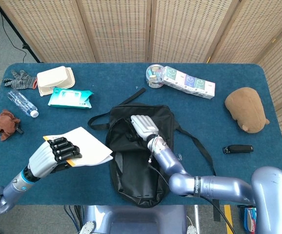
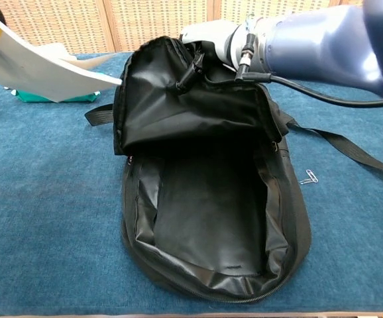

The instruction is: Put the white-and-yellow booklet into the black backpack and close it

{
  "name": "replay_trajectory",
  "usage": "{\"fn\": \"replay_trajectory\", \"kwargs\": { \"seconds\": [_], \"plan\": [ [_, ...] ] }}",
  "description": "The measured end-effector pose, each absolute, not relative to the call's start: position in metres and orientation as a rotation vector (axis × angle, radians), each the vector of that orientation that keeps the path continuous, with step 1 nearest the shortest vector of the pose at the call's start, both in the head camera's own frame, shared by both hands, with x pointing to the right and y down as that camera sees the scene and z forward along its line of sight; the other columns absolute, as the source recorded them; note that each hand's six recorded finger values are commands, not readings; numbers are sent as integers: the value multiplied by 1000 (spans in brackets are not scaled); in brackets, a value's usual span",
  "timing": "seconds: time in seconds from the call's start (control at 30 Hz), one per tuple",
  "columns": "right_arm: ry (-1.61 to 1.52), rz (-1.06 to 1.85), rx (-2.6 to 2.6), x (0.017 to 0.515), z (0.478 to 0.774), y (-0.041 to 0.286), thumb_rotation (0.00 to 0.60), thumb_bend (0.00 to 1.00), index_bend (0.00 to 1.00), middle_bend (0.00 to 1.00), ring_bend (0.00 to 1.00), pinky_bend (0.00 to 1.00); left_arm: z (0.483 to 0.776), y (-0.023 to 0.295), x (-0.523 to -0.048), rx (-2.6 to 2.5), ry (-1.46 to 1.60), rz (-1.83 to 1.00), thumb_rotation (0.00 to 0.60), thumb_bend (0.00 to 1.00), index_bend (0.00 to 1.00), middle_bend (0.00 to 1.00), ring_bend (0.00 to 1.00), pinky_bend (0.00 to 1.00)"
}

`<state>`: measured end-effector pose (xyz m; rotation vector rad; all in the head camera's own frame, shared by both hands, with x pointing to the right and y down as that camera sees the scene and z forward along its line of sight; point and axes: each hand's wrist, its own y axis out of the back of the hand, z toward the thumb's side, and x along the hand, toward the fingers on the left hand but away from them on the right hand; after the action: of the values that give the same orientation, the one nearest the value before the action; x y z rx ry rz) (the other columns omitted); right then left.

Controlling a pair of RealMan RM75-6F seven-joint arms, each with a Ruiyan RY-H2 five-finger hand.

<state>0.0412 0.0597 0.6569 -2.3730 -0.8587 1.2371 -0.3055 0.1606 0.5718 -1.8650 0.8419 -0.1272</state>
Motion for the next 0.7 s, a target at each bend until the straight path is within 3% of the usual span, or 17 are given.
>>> {"fn": "replay_trajectory", "kwargs": {
  "seconds": [0.7],
  "plan": [
    [-878, 1275, -2343, 75, 655, 49, 600, 629, 554, 593, 540, 851, 565, 213, -221, -1985, 776, 167, 600, 535, 840, 725, 594, 647]
  ]
}}
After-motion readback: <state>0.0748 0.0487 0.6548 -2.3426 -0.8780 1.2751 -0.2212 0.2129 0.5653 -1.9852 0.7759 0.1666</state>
